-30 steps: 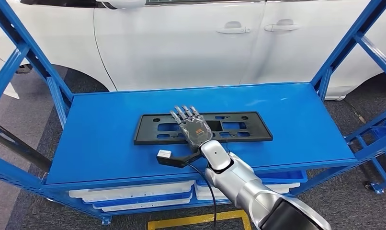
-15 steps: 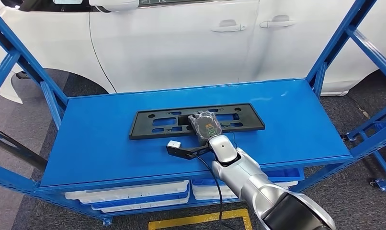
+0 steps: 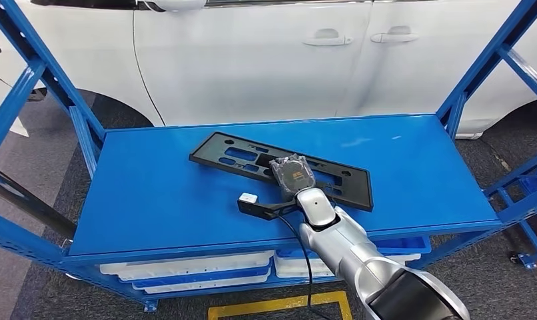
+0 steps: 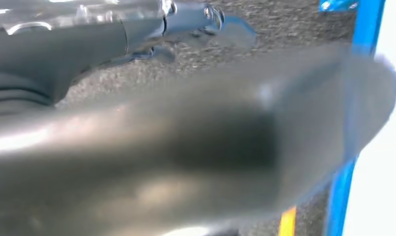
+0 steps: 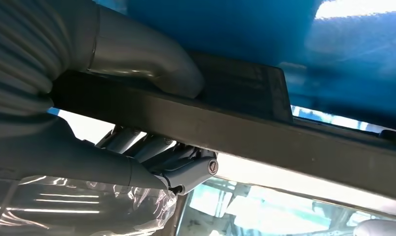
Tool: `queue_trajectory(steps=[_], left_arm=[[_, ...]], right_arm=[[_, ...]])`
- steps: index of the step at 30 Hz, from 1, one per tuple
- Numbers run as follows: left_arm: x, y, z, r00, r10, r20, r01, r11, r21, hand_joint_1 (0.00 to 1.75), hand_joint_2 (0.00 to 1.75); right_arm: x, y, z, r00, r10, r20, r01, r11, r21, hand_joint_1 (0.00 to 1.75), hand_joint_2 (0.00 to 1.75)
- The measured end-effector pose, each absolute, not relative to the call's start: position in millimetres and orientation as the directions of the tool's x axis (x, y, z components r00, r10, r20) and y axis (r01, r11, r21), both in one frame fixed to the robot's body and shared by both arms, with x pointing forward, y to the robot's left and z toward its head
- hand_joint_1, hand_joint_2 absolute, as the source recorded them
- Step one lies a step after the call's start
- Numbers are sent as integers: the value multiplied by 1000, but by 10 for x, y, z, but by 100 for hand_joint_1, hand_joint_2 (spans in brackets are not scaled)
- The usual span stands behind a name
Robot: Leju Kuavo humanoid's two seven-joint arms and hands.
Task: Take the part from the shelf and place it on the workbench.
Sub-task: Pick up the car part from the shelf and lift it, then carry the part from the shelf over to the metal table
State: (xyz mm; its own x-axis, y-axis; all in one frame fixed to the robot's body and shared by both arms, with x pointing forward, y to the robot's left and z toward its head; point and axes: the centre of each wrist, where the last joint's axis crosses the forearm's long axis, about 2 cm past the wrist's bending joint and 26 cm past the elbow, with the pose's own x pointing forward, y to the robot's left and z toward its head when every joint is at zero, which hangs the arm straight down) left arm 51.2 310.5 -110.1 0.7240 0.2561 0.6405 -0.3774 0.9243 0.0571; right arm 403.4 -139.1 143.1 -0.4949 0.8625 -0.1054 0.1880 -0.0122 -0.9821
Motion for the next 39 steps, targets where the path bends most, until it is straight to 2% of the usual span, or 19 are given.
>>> queue_trajectory(steps=[4, 10, 13, 16, 19, 21, 22, 24, 26, 28, 39], left_arm=[[515, 3107, -1101, 711, 242, 661, -377, 924, 67, 0, 175], [517, 3098, -1101, 703, 264, 660, -404, 912, 66, 0, 175], [500, 3106, -1103, 696, 282, 660, -426, 903, 62, 0, 175], [474, 3105, -1106, 682, 300, 667, -447, 893, 55, 0, 175], [462, 3112, -1107, 647, 316, 694, -490, 870, 60, 0, 175], [462, 3114, -1107, 615, 327, 718, -528, 847, 67, 0, 175], [460, 3113, -1107, 595, 334, 731, -544, 837, 61, 0, 175], [453, 3106, -1109, 557, 348, 754, -560, 828, 32, 0, 175], [453, 3098, -1109, 539, 358, 763, -558, 830, 5, 0, 175], [459, 3094, -1109, 530, 362, 766, -553, 833, -11, 0, 175], [457, 3060, -1110, 532, 370, 762, -559, 829, -12, 0, 175]], right_arm=[[4036, -1407, 1469, -533, 845, -28, 200, 95, -975, 175, 175], [4049, -1311, 2028, -652, 704, 280, 186, 507, -842, 175, 175], [3950, -1342, 2282, -725, 550, 414, 151, 714, -684, 175, 175], [3822, -1410, 2506, -794, 362, 488, 80, 858, -507, 175, 175], [3643, -1490, 2713, -845, -4, 534, -148, 963, -227, 175, 175], [3490, -1536, 2923, -816, -312, 487, -379, 924, -43, 175, 175], [3413, -1559, 3008, -779, -436, 451, -486, 874, 5, 175, 175], [3268, -1605, 3085, -687, -617, 383, -664, 748, 14, 175, 175], [3129, -1634, 3067, -605, -722, 336, -773, 634, -30, 175, 175], [3032, -1652, 3042, -570, -761, 311, -810, 584, -56, 175, 175], [2878, -1706, 2994, -535, -795, 286, -841, 533, -92, 175, 175]])
